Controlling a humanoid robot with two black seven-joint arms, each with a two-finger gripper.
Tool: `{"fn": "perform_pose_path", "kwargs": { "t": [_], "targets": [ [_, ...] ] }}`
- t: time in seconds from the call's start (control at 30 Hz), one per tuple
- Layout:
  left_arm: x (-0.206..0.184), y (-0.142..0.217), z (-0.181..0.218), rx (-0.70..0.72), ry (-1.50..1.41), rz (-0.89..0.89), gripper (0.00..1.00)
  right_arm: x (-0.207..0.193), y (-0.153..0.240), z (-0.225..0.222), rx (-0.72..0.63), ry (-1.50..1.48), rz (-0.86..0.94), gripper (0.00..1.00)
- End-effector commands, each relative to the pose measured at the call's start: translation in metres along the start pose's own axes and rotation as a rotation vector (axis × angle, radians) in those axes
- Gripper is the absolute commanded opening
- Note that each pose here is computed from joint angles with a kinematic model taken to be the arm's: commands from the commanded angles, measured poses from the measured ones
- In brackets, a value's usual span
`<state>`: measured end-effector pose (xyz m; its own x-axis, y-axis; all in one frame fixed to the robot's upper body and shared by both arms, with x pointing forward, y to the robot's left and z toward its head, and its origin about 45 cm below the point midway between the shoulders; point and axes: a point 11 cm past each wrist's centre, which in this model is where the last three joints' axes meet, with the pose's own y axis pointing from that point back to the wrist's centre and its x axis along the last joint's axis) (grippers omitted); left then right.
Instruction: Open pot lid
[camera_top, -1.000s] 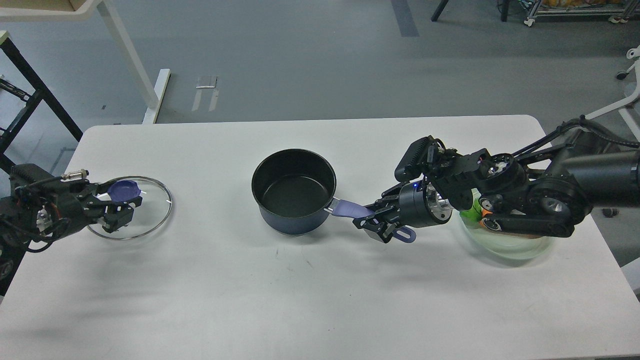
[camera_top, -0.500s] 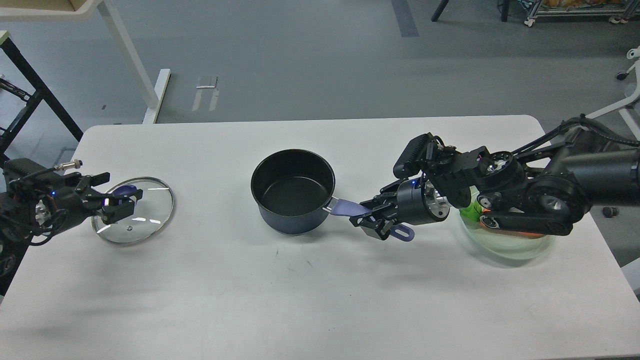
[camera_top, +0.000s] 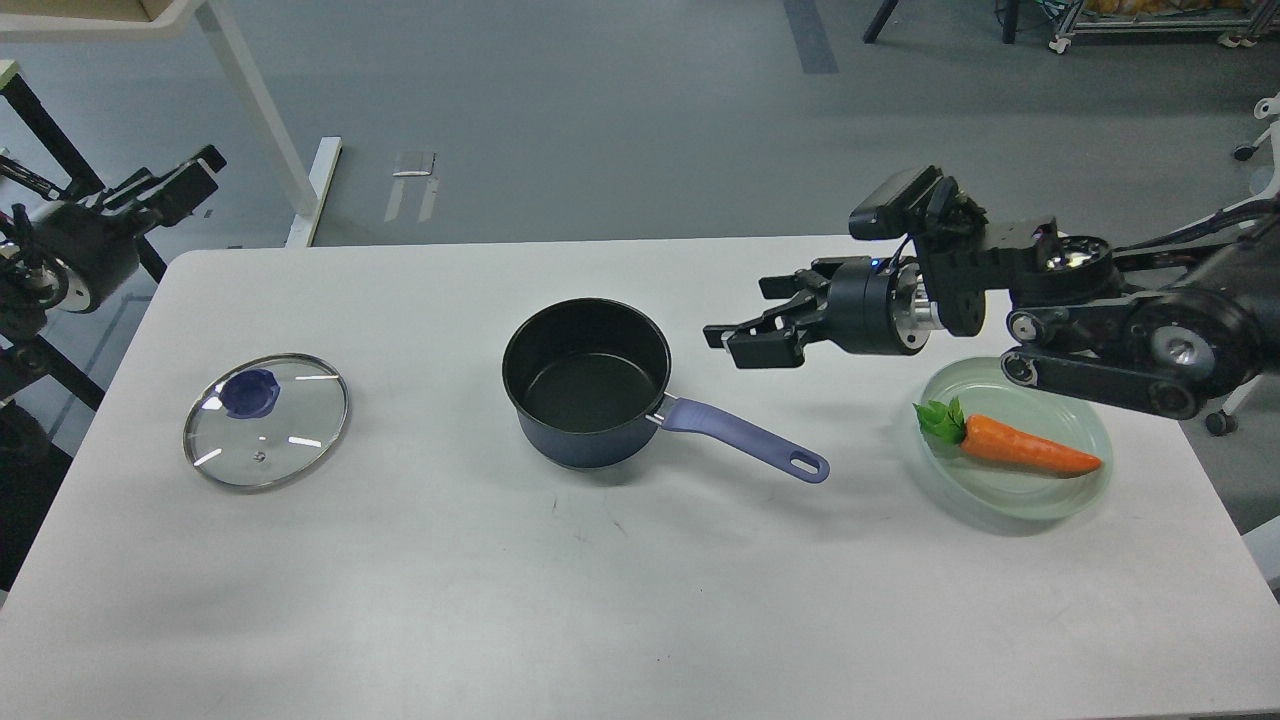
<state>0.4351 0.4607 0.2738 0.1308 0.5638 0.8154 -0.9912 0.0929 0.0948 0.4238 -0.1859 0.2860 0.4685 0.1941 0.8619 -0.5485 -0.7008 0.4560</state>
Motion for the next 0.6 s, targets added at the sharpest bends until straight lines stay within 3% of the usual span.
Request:
{"fn": "perform_pose_path", "kwargs": {
  "t": [0.0,0.23,0.57],
  "targets": [
    [0.004,-0.008,0.01,0.0,0.206,0.018,0.99,0.049,0.014,0.016,-0.031,-0.108,0.197,0.99],
    [0.012,-0.029,0.043,-0.088,0.605,0.071,0.99,0.111,0.061,0.049,-0.06,-0.371,0.514,0.99],
    [-0.013,-0.054,0.072,-0.132,0.961,0.144,0.99,0.085,0.059,0.084,-0.031,-0.885,0.752,0.99]
  ]
}}
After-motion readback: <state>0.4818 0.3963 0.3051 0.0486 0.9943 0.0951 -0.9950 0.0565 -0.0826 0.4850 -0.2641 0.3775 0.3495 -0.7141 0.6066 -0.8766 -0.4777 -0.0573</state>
